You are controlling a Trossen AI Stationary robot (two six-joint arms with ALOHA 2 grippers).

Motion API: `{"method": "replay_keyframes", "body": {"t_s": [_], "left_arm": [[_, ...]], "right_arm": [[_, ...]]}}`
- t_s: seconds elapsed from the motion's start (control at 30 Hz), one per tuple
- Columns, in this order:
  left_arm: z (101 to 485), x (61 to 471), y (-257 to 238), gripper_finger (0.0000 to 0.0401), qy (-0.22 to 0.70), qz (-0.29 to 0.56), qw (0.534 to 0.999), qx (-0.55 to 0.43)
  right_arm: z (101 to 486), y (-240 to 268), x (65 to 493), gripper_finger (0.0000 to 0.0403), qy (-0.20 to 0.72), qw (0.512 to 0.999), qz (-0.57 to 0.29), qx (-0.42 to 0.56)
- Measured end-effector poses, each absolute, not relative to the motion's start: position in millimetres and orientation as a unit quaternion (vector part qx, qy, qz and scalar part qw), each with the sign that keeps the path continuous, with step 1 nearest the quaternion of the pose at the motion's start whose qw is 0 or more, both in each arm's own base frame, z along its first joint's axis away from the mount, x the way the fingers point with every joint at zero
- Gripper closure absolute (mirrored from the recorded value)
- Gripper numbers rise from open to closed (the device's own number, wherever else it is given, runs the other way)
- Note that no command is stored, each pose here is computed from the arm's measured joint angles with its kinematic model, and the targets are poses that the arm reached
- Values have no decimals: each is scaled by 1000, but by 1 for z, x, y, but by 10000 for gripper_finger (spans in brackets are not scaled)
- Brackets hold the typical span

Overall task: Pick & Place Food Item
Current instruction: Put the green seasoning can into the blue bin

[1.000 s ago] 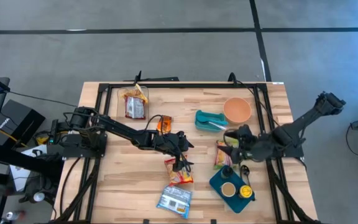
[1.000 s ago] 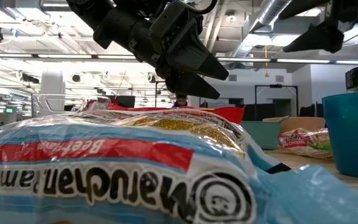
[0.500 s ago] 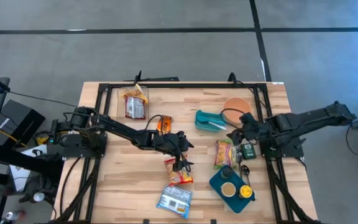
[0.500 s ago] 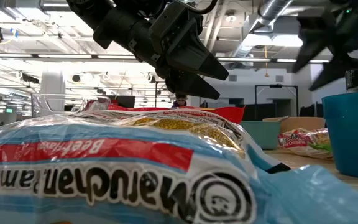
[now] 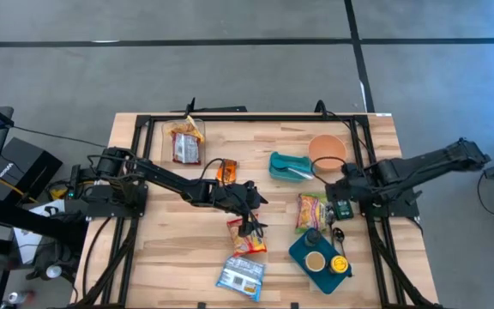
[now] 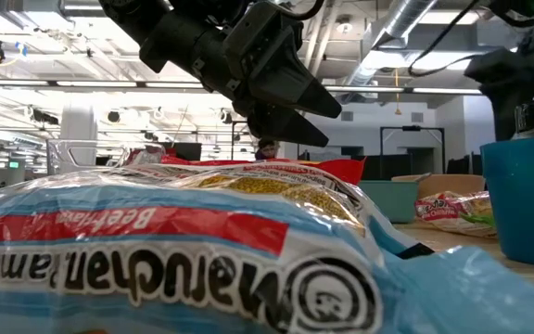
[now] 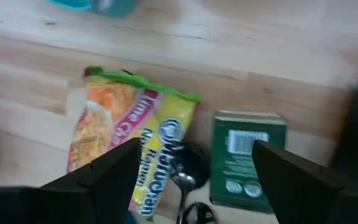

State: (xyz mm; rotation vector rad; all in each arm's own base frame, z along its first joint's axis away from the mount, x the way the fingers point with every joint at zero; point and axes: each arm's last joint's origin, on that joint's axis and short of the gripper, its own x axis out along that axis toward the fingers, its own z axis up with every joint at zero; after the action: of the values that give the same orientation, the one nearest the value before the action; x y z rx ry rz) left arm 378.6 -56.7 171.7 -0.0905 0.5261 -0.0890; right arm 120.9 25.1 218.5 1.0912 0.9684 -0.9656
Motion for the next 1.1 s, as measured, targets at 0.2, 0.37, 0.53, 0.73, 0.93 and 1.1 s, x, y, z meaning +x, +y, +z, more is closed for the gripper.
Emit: {"method": "replay_keyframes", "body": {"t_s": [0.2,0.37,0.53,0.73,0.93,1.1], "left_arm": [[173,380,-57,11,250,-45,966,-46],[176,381,-57,11,234,-46,970,-48],[180,383,-57,11,212,-48,975,-50],[184,385,-58,11,193,-50,979,-52],[186,385,-58,11,181,-51,981,-53],[187,386,-58,11,173,-50,982,-62]], "right_arm": [[214,31,126,102,423,623,-443,486],[206,37,133,102,435,607,-464,477],[195,42,139,102,483,577,-470,462],[188,49,142,104,512,559,-473,449],[188,51,142,121,514,562,-471,445],[188,54,141,128,515,565,-468,442]]}}
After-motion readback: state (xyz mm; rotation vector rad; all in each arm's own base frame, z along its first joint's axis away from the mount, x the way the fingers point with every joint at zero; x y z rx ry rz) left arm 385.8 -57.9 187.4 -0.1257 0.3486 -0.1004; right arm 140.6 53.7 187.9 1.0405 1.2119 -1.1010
